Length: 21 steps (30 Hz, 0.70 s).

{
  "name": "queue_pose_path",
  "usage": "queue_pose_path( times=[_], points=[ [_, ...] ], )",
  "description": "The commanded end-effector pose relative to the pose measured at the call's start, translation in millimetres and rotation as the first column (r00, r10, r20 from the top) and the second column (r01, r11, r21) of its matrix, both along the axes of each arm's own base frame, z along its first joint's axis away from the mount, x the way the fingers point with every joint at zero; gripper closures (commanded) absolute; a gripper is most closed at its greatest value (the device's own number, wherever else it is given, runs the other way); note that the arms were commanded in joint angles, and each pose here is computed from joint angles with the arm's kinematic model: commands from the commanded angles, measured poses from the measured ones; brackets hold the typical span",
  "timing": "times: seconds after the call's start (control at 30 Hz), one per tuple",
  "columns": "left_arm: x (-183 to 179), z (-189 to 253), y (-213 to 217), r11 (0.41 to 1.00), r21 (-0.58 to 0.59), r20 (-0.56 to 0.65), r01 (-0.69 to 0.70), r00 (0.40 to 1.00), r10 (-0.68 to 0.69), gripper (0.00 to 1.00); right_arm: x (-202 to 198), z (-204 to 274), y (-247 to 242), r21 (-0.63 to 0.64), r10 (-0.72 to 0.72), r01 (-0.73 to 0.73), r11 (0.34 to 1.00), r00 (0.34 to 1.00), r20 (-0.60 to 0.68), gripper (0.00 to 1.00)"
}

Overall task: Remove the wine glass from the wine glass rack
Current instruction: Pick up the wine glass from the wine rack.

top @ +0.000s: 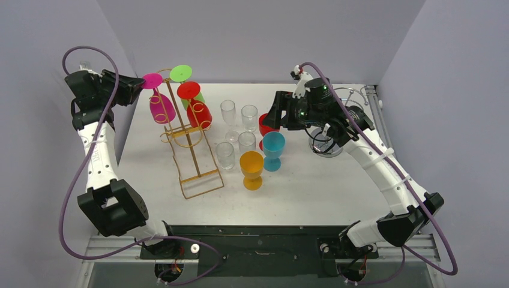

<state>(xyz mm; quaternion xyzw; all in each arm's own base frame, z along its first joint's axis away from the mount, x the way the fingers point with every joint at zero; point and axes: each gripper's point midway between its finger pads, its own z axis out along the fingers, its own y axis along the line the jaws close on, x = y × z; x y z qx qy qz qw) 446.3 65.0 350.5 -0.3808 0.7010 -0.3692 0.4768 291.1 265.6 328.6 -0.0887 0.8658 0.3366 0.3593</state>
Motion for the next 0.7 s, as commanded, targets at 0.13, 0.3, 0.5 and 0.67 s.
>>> queue_pose_path(
  times=[0.13, 0.3, 0.5, 0.67],
  points=[
    [5.9, 16.3, -1.2, 1.000, 0.018, 0.075, 0.011, 0.997, -0.012, 0.80, 1.8, 16.3, -2.5, 0.047, -0.008, 0.005, 0.999, 0.999, 0.048, 0.37],
    [5.1, 19.0, -1.1, 1.000, 0.026, 0.078, 0.012, 0.997, -0.014, 0.87, 2.6, 14.1, -1.6, 0.046, -0.007, 0.005, 0.999, 0.999, 0.042, 0.38],
    [4.4, 24.6, -1.9, 0.999, 0.032, 0.091, 0.013, 0.996, -0.016, 0.95, 2.6, 13.4, -2.0, 0.042, -0.007, 0.006, 0.999, 0.999, 0.040, 0.38],
    [1.4, 34.5, -3.0, 0.999, 0.038, 0.110, 0.015, 0.994, -0.019, 1.00, 2.6, 13.1, -2.9, 0.039, -0.009, 0.007, 0.999, 0.999, 0.039, 0.38]
  ],
)
